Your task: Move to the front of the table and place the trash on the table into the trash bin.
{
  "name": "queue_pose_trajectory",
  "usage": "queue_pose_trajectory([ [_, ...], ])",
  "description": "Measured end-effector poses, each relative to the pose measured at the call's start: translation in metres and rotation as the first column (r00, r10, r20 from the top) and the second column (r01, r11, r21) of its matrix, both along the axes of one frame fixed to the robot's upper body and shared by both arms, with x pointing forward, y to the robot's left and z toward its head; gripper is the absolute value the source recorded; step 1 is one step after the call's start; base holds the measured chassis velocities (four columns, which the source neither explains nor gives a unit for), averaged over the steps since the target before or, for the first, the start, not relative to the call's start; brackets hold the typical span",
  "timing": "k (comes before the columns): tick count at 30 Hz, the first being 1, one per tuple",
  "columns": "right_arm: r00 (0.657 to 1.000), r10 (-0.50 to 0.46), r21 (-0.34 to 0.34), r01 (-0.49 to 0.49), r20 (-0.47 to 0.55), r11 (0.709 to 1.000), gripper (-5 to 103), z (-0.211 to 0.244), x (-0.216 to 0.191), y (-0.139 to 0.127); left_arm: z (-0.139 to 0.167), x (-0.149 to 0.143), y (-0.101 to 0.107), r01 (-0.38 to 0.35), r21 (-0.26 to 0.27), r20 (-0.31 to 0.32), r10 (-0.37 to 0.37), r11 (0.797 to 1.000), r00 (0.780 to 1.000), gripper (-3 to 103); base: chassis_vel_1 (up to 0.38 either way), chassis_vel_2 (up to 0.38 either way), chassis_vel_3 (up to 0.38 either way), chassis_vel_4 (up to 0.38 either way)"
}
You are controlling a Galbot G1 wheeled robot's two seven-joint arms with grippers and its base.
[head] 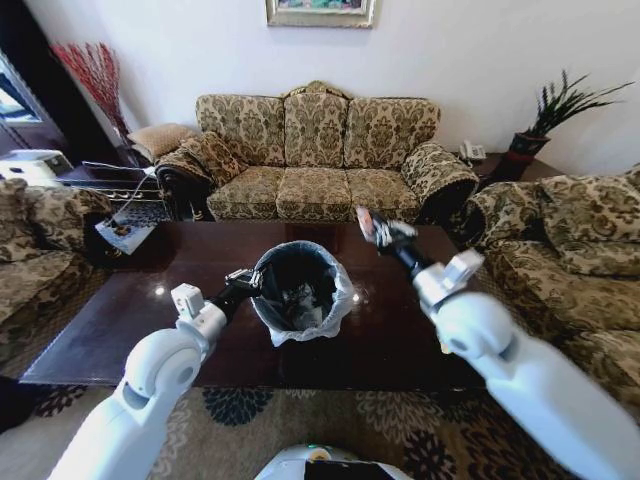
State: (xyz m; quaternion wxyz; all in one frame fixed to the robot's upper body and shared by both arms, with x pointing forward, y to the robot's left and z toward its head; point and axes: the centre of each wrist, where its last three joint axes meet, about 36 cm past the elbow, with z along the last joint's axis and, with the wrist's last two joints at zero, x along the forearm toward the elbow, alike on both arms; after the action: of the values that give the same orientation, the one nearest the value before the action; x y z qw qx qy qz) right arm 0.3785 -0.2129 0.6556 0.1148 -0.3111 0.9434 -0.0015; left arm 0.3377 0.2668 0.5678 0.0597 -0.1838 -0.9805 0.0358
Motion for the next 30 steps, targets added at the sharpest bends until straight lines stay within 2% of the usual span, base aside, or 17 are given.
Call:
queue_pose_trajectory([
  [1,0.998,0.063,-0.002,-0.063,-0.018,0.998,0,0.007,-0.008,0.004,0.0,0.002,0.0,0.009,0.008,-0.004,-0.009,1.0,1.0,3,0.0,0.0,0.0,0.0],
  [2,0.998,0.063,-0.002,-0.063,-0.018,0.998,0,0.007,-0.008,0.004,0.0,0.002,0.0,0.009,0.008,-0.004,-0.009,1.0,1.0,3,0.0,0.0,0.0,0.0],
  [4,0.987,0.148,-0.004,-0.149,-0.058,0.989,0,0.007,-0.018,0.013,0.0,0.003,0.0,0.015,0.018,-0.007,-0.015,1.0,1.0,3,0.0,0.0,0.0,0.0],
  [5,0.987,0.148,-0.004,-0.149,-0.058,0.989,0,0.007,-0.018,0.013,0.0,0.003,0.0,0.015,0.018,-0.007,-0.015,1.0,1.0,3,0.0,0.0,0.0,0.0],
  [7,0.969,0.223,-0.004,-0.224,-0.108,0.974,0,-0.002,-0.027,0.024,-0.001,0.004,0.001,0.014,0.024,-0.009,-0.014,1.0,1.0,3,0.0,0.0,0.0,0.0],
  [14,0.931,0.302,-0.06,-0.32,-0.205,0.945,-2,-0.026,-0.033,0.036,0.0,0.005,0.002,0.011,0.027,-0.01,-0.011,1.0,1.0,3,0.0,0.0,0.0,0.0],
  [15,0.928,0.307,-0.063,-0.326,-0.213,0.943,4,-0.029,-0.032,0.038,0.0,0.004,0.002,0.012,0.027,-0.01,-0.011,1.0,1.0,3,0.0,0.0,0.0,0.0],
  [16,0.928,0.307,-0.063,-0.326,-0.213,0.943,4,-0.029,-0.032,0.038,0.0,0.004,0.002,0.012,0.027,-0.01,-0.011,1.0,1.0,3,0.0,0.0,0.0,0.0],
  [19,0.925,0.31,-0.063,-0.331,-0.221,0.942,19,-0.034,-0.028,0.042,0.001,0.003,0.002,0.011,0.024,-0.008,-0.011,1.0,1.0,3,0.0,0.0,0.0,0.0],
  [21,0.925,0.309,-0.064,-0.33,-0.221,0.942,19,-0.034,-0.027,0.043,0.001,0.003,0.002,0.011,0.023,-0.007,-0.01,1.0,1.0,3,0.0,0.0,0.0,0.0],
  [23,0.929,0.3,-0.069,-0.321,-0.214,0.945,30,-0.034,-0.025,0.042,0.001,0.003,0.002,0.011,0.023,-0.005,-0.011,1.0,1.0,3,0.0,0.0,0.0,0.0],
  [24,0.929,0.3,-0.069,-0.321,-0.214,0.945,30,-0.034,-0.025,0.042,0.001,0.003,0.002,0.011,0.023,-0.005,-0.011,1.0,1.0,3,0.0,0.0,0.0,0.0],
  [25,0.935,0.288,-0.069,-0.307,-0.205,0.949,36,-0.033,-0.024,0.041,0.002,0.002,0.002,0.011,0.023,-0.005,-0.011,1.0,1.0,3,0.0,0.0,0.0,0.0],
  [26,0.951,0.247,-0.064,-0.262,-0.185,0.963,41,-0.03,-0.022,0.037,0.002,0.002,0.002,0.009,0.023,-0.003,-0.009,1.0,1.0,3,0.0,0.0,0.0,0.0],
  [27,0.951,0.247,-0.064,-0.262,-0.185,0.963,41,-0.03,-0.022,0.037,0.002,0.002,0.002,0.009,0.023,-0.003,-0.009,1.0,1.0,3,0.0,0.0,0.0,0.0],
  [28,0.961,0.214,-0.059,-0.228,-0.175,0.972,47,-0.03,-0.02,0.035,0.003,0.001,0.003,0.007,0.023,-0.002,-0.007,1.0,1.0,3,0.0,0.0,0.0,0.0],
  [30,0.986,0.091,-0.059,-0.1,-0.14,0.993,57,-0.031,-0.015,0.026,0.003,0.0,0.003,0.002,0.02,0.0,-0.002,1.0,1.0,3,0.0,0.0,0.0,0.0],
])
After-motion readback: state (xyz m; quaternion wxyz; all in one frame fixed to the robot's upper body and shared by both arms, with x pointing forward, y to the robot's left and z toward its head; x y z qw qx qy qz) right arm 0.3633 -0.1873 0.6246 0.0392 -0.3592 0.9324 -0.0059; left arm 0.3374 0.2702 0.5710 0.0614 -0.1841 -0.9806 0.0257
